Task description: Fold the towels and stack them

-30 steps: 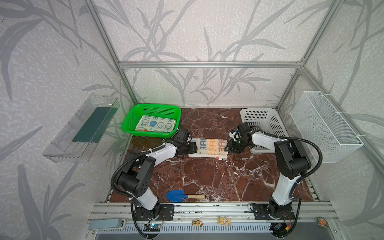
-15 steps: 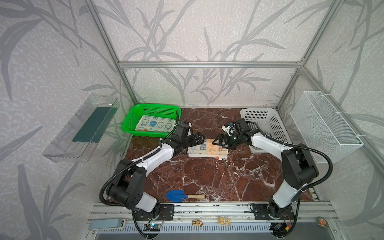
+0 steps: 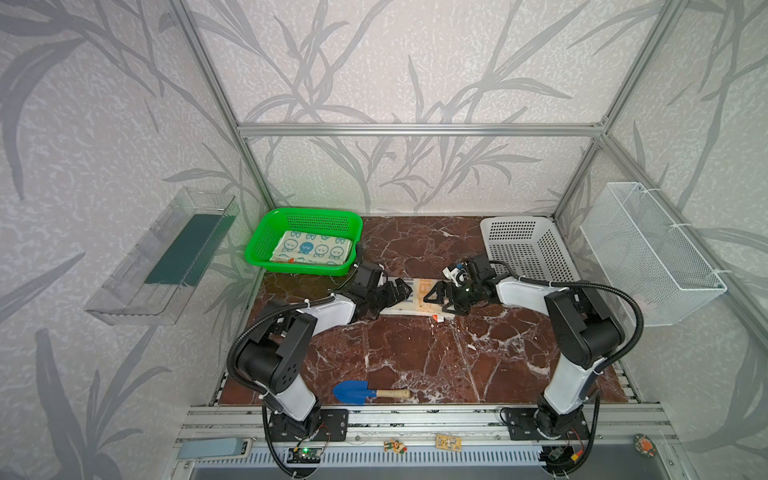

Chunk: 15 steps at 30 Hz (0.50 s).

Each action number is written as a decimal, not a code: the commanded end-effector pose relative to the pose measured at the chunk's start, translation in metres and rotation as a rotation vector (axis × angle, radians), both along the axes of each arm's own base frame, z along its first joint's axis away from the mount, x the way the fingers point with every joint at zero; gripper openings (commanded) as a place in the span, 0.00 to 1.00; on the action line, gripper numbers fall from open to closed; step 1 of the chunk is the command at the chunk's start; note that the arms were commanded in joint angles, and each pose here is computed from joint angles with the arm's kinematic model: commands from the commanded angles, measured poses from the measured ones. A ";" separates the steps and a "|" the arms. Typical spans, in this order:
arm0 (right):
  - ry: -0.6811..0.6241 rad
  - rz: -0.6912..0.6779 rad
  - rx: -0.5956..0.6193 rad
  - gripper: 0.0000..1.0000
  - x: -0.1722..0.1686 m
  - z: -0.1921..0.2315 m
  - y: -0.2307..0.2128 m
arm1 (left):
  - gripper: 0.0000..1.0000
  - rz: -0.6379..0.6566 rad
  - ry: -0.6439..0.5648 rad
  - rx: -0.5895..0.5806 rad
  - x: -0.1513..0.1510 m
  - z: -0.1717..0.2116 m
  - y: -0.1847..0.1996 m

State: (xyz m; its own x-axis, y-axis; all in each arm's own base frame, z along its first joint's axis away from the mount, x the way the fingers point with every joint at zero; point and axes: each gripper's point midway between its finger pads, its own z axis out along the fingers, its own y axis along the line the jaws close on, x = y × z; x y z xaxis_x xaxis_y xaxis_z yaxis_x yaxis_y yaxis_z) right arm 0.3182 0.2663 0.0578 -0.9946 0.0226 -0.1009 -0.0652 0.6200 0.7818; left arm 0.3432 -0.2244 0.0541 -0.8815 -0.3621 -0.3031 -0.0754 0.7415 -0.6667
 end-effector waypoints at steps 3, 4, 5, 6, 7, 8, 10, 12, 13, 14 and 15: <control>0.037 -0.001 -0.007 0.99 -0.007 -0.022 -0.007 | 0.99 0.005 0.022 0.037 -0.011 -0.018 0.010; 0.037 -0.005 -0.008 0.99 -0.006 -0.023 -0.009 | 0.99 0.001 0.026 0.055 -0.011 -0.021 0.013; 0.036 -0.006 -0.006 0.99 -0.005 -0.022 -0.010 | 0.99 -0.004 0.028 0.072 -0.011 -0.023 0.016; 0.032 -0.007 0.001 0.99 -0.004 -0.018 -0.010 | 0.99 -0.008 0.031 0.089 -0.010 -0.024 0.019; 0.023 -0.005 0.010 0.99 -0.001 -0.013 -0.009 | 0.99 -0.014 0.028 0.104 -0.008 -0.023 0.021; 0.007 0.000 0.014 0.99 0.002 -0.005 -0.008 | 0.99 -0.024 0.021 0.115 -0.005 -0.019 0.022; -0.031 0.007 0.005 0.99 0.007 0.011 -0.009 | 0.99 -0.049 -0.009 0.127 0.002 -0.004 0.019; -0.072 0.012 -0.010 0.99 0.010 0.027 -0.011 | 0.99 -0.073 -0.051 0.137 0.008 0.016 0.017; -0.090 0.014 -0.020 0.99 0.011 0.034 -0.013 | 0.99 -0.083 -0.071 0.142 0.009 0.027 0.016; -0.102 0.014 -0.031 0.99 0.011 0.039 -0.015 | 0.99 -0.092 -0.090 0.146 0.011 0.036 0.016; -0.111 0.014 -0.045 0.99 0.011 0.042 -0.018 | 0.99 -0.097 -0.103 0.151 0.011 0.044 0.017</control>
